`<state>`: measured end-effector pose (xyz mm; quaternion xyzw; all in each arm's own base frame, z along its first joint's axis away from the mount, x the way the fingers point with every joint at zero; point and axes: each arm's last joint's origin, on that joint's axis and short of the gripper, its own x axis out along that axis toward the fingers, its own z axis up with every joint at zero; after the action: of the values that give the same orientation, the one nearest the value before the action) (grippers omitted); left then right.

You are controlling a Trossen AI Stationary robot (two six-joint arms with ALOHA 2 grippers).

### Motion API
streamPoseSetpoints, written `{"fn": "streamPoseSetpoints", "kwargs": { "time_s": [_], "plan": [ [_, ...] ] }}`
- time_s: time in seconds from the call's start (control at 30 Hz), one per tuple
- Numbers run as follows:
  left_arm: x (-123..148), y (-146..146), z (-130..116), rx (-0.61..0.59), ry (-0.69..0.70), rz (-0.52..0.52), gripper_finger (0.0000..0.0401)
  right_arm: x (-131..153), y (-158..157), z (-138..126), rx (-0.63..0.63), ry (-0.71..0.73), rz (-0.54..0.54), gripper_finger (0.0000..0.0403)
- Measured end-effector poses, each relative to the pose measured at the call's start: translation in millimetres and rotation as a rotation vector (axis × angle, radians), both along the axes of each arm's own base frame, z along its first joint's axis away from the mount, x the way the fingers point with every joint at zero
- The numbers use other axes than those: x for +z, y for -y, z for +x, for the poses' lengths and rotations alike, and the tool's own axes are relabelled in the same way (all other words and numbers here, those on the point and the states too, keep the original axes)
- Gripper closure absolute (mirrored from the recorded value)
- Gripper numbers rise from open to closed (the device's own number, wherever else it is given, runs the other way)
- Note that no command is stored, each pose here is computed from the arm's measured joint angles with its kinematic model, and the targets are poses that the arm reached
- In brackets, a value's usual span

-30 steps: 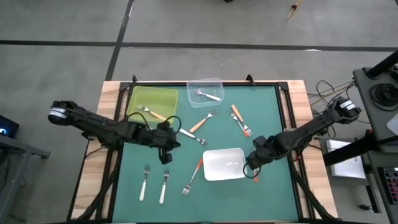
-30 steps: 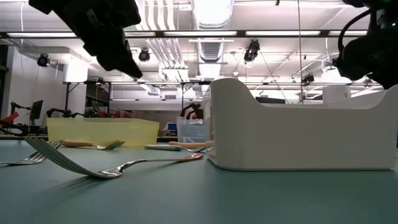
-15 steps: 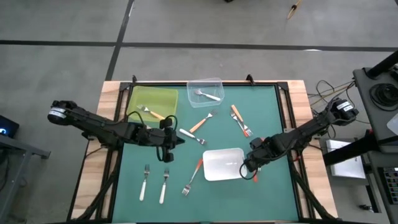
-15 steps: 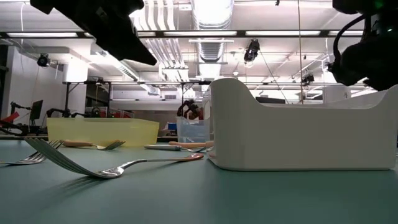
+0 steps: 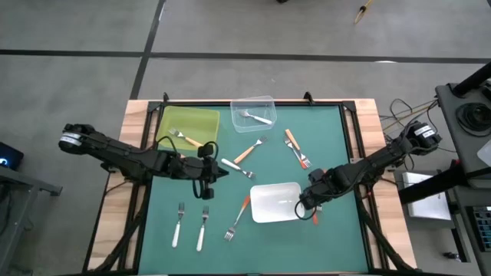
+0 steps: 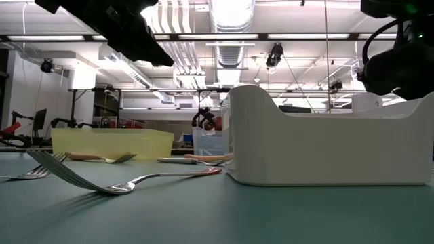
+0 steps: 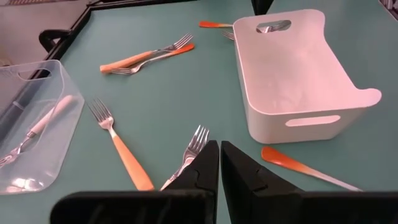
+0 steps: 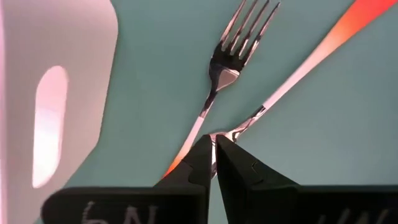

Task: Sort silverware by color (type)
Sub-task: Put the orange fork into the white bin

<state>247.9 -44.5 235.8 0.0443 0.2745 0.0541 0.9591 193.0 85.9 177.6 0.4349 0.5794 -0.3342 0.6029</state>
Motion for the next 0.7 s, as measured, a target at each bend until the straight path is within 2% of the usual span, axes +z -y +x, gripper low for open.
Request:
{"fn": "streamPoseSetpoints", "kwargs": {
  "time_s": [0.17, 0.43, 0.7],
  "plan": [
    [0, 0, 0, 0.000, 0.000, 0.000, 0.0401, -3, 0, 1, -0.002, -0.013, -0.006, 0.0344],
    [-1, 0, 0, 0.001, -0.002, 0.000, 0.0401, -16, -1, 6, 0.008, -0.045, -0.084, 0.0265],
    [-1, 0, 0, 0.002, -0.003, -0.002, 0.0401, -27, -3, 11, 0.020, -0.080, -0.091, 0.0241]
  ]
}}
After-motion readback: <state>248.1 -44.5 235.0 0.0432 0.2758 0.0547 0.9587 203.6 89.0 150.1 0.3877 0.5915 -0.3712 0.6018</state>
